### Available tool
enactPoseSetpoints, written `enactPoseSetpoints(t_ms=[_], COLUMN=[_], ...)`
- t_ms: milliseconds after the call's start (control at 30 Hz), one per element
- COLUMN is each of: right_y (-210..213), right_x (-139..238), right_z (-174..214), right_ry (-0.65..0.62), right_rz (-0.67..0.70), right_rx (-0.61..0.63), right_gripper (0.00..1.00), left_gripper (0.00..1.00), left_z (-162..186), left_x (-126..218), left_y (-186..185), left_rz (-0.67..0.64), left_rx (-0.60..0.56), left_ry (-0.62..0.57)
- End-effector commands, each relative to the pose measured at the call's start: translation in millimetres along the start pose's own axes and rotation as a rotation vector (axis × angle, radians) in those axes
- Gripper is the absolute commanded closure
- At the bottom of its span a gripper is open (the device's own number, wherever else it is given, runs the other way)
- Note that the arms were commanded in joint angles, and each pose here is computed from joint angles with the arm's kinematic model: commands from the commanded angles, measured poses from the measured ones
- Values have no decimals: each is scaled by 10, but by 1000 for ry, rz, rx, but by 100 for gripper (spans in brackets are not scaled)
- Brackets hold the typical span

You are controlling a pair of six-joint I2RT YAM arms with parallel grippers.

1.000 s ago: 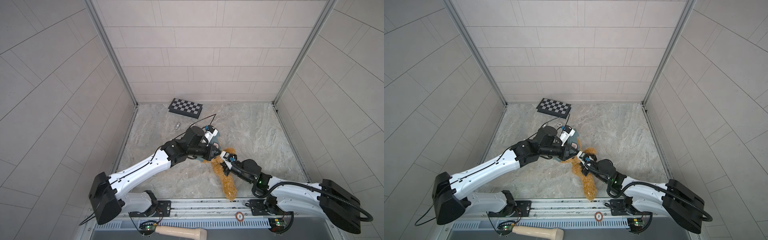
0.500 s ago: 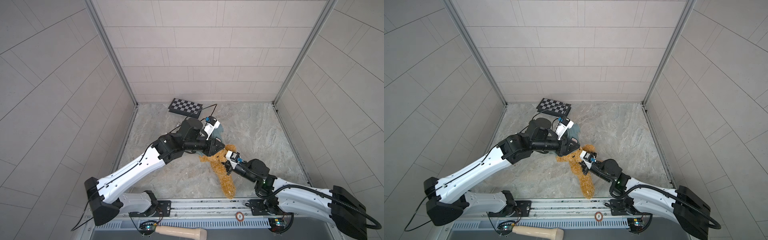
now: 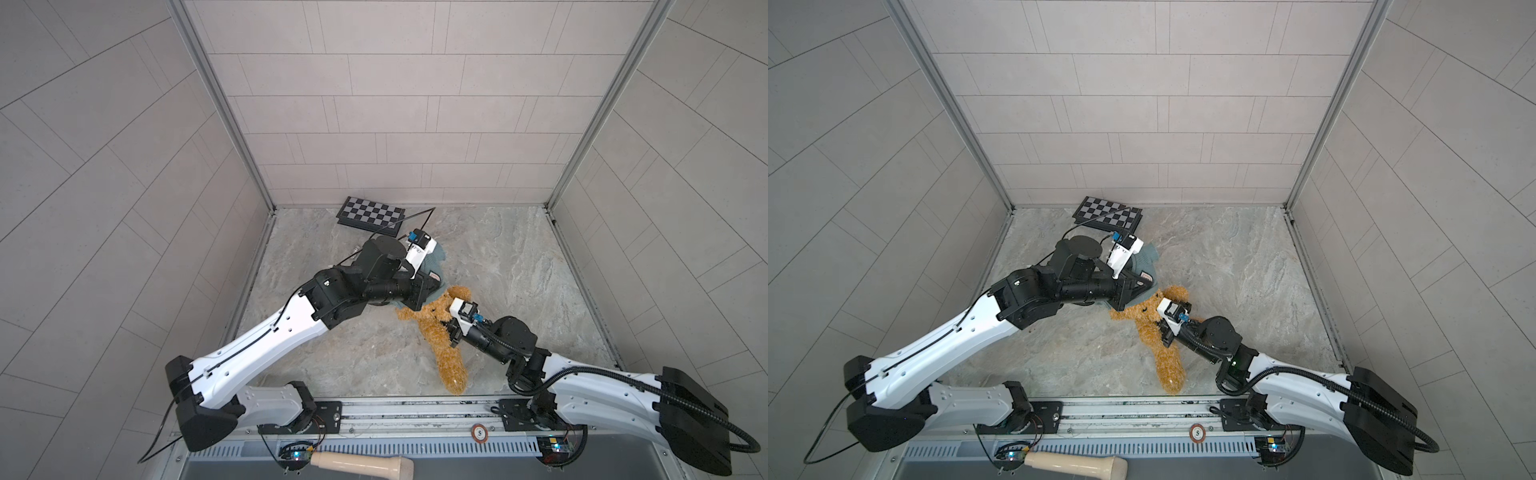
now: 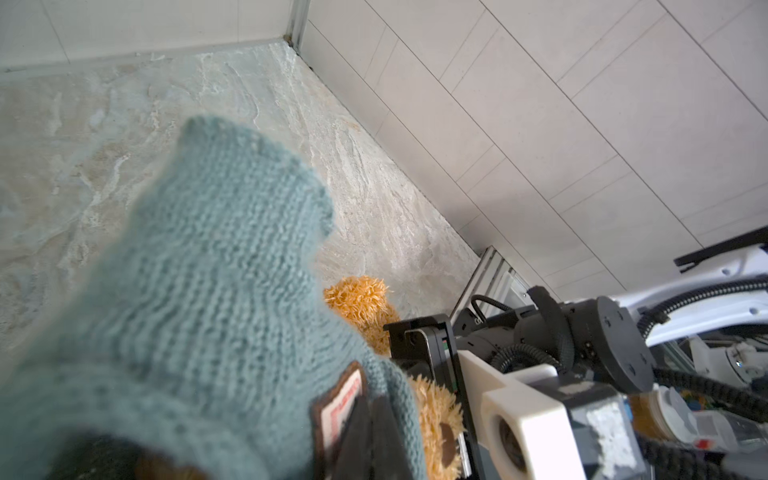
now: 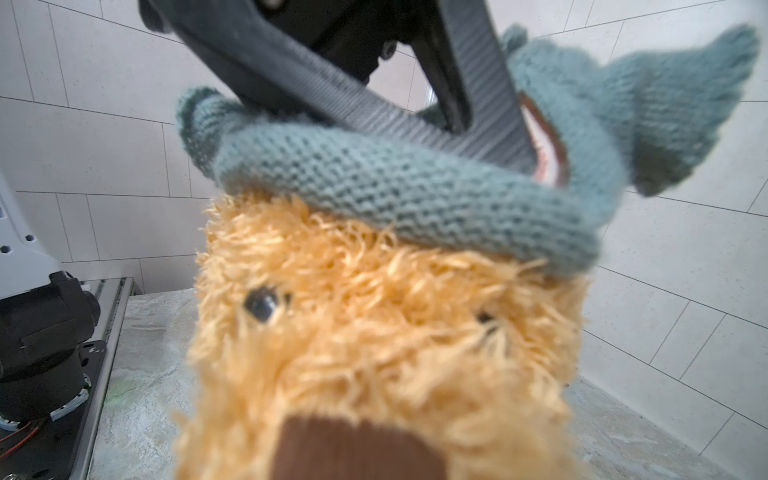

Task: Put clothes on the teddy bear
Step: 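Pull the sweater neck over the bear's head with the left gripper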

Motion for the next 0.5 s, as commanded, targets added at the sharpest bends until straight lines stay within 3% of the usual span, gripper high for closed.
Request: enactPoseSetpoints(t_ms=[0, 267, 467], right_y=[-91, -151, -134], right_x=[3, 87, 64], right_z=[-589, -729, -737], right_ry=[-244, -343, -344], right_rz=[53, 99, 86], right_rx=[28, -8, 9], right_gripper=[100, 100, 100], left_gripper=[100, 100, 100], left_z=[129, 291, 422], left_x=[-67, -233, -274], left_y=[84, -131, -103], left_rz=[-79, 18, 22], left_rx=[-9, -16, 26], left_ry=[58, 146, 204])
Point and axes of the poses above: each gripper's point midway between its finger pads, its own x axis back along the fingers, its own y axis along the line the jaws close on, z = x × y, the point moved 6 cm from there along x, back along the fingers, and after that the axes turned 1 degree about x, right-handed, at the moved point
